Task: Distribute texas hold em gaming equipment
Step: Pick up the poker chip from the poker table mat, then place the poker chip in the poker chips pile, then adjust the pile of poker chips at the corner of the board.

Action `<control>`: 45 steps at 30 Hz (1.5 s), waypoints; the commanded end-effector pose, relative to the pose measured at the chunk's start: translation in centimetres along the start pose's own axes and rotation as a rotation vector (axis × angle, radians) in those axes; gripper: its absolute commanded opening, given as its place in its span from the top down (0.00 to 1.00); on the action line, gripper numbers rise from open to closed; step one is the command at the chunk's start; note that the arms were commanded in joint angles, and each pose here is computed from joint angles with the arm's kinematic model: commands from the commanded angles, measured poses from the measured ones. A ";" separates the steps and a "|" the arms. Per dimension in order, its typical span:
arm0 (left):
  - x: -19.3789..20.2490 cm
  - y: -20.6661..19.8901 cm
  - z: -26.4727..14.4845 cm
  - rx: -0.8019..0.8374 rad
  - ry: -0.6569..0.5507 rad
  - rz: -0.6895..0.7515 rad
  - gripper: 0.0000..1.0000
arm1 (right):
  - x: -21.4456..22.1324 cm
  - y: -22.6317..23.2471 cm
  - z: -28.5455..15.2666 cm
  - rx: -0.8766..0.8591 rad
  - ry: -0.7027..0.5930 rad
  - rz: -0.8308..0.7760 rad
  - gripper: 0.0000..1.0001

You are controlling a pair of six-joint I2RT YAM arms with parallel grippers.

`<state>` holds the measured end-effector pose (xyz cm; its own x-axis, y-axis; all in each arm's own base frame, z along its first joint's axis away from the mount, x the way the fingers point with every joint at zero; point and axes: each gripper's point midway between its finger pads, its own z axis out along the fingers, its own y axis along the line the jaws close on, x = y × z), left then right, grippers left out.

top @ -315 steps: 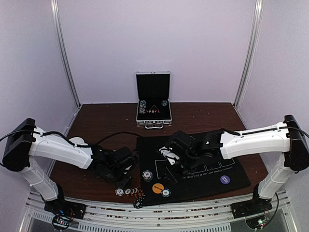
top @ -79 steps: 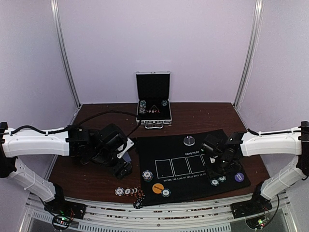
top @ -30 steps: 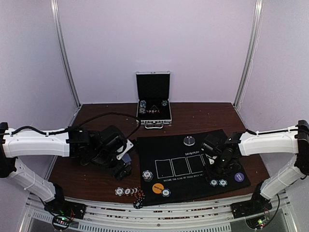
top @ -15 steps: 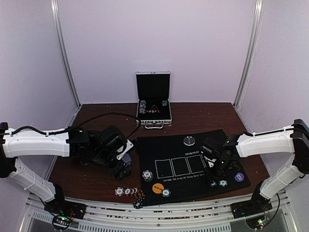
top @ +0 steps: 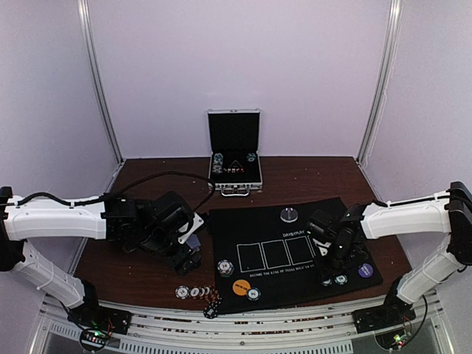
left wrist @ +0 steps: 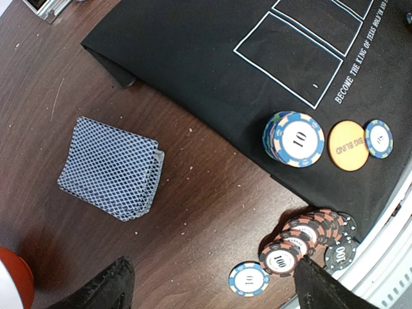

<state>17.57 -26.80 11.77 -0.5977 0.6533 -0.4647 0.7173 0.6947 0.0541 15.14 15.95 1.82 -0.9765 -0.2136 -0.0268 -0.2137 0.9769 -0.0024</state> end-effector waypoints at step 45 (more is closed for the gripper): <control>5.1 -3.2 2.2 0.135 -0.010 -0.108 0.16 | -6.1 1.6 -11.4 -0.197 -0.347 -0.025 0.00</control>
<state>11.83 -25.63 6.47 -0.6352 0.6687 -0.3865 0.7462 0.6604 -0.0836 19.55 15.75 10.15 -0.9567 -0.1301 -0.2605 -0.1517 0.9863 0.0647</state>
